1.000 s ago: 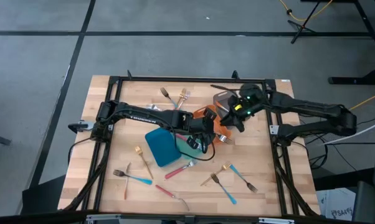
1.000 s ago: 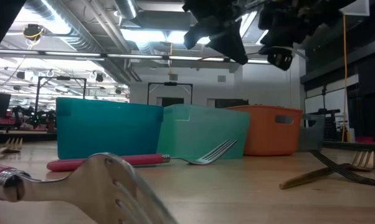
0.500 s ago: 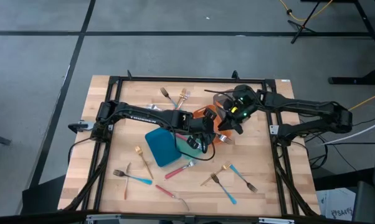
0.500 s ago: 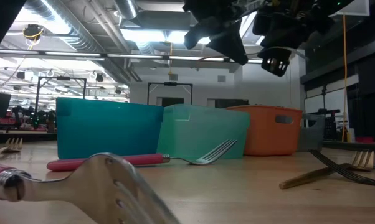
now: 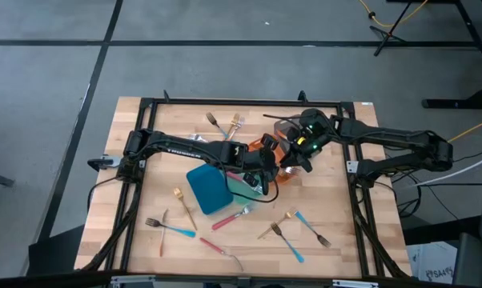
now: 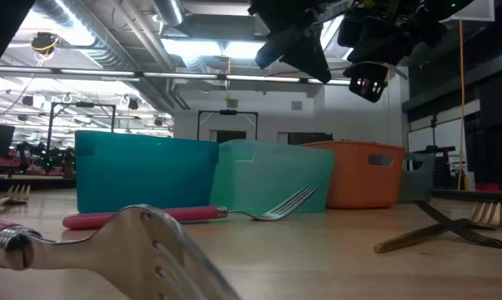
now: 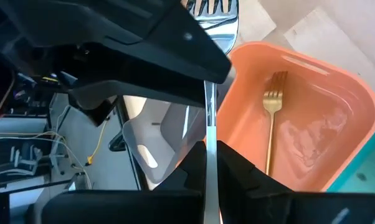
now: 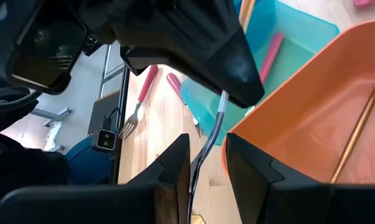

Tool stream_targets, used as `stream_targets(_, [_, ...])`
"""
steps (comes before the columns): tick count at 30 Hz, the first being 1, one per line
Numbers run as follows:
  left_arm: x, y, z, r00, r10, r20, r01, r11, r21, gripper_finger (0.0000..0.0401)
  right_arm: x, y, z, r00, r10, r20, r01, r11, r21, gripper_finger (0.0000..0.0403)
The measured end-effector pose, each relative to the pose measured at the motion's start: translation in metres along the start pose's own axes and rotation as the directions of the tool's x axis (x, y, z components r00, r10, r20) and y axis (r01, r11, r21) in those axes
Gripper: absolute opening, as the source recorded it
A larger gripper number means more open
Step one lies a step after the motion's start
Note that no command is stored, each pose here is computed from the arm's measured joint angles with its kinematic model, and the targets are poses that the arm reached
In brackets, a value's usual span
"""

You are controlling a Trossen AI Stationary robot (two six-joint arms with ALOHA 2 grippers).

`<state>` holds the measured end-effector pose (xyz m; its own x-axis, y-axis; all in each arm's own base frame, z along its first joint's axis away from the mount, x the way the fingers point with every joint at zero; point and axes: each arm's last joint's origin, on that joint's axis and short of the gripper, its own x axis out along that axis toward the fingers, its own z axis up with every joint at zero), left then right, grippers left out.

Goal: Sort silverware by color (type)
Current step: Put the orange fork into the black bin

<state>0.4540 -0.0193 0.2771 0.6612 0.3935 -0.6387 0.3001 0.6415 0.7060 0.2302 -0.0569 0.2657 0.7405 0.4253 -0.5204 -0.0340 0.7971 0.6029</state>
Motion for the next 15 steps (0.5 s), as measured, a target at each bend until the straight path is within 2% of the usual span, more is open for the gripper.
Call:
stream_targets(7, [-0.0001, 0.0029, 0.0031, 0.999, 0.028, 0.030, -0.028, 0.999, -0.016, 0.0010, -0.0002, 0.0003, 0.0000, 1.000, 0.002, 0.000, -0.002, 1.000, 0.000, 0.0095])
stream_targets(15, [0.0000, 0.0035, 0.0040, 0.999, 0.033, 0.039, -0.035, 0.998, 0.053, 0.0010, -0.0002, 0.0003, -0.0001, 1.000, 0.002, -0.001, -0.002, 1.000, 0.006, 0.0095])
